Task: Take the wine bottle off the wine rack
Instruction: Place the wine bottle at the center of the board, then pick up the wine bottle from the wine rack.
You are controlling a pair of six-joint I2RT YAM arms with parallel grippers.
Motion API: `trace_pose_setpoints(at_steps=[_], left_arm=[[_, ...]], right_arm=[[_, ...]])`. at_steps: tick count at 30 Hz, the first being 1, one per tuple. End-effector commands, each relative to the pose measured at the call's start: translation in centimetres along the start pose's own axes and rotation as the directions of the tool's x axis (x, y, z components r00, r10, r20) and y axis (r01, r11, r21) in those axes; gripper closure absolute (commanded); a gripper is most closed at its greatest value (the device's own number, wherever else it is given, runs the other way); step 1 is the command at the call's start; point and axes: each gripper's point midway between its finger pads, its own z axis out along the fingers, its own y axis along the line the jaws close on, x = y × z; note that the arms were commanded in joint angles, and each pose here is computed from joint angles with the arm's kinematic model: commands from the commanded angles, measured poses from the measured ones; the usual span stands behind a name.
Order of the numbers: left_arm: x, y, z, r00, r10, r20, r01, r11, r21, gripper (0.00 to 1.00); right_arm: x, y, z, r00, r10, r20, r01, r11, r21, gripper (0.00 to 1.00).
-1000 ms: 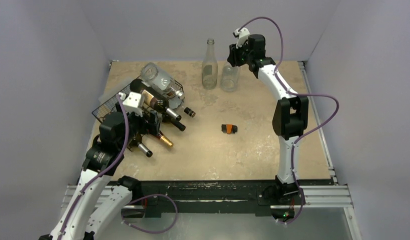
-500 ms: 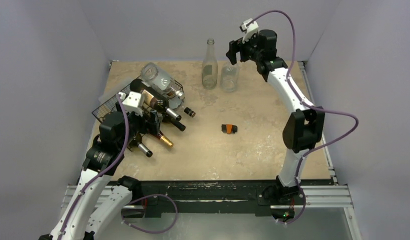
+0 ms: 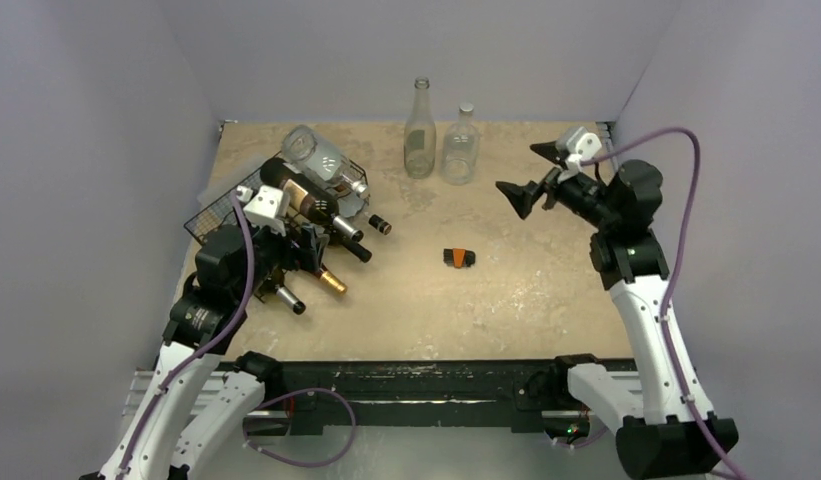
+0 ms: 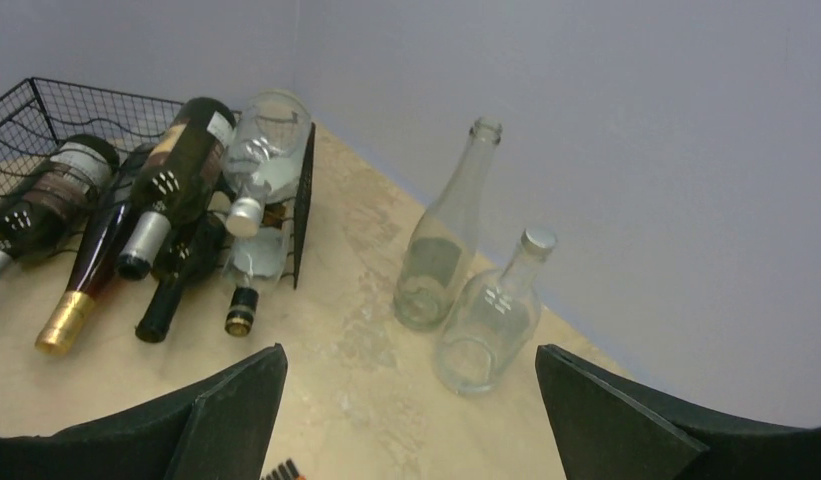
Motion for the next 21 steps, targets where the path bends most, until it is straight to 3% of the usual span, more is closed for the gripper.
trace_pose_setpoints(at_steps=[1, 6, 21], left_arm=[[-0.7, -0.6, 0.1, 1.000, -0.010, 0.026, 0.009, 0.999, 0.033, 0.00], [-0.4, -0.7, 0.3, 1.000, -0.005, 0.015, 0.005, 0.999, 0.043, 0.00], [0.3, -1.1, 1.1, 1.000, -0.002, -0.010, 0.003, 0.998, 0.066, 0.00]], right_arm=[[1.9, 1.4, -2.3, 0.989, 0.125, 0.075, -0.118, 0.988, -0.098, 0.01], [6.2, 3.2, -4.5, 0.986, 0.160, 0.050, -0.154, 0.982, -0.108, 0.01], [8.1, 1.5, -5.5, 0.999, 0.048, 0.015, -0.048, 0.999, 0.000, 0.01]])
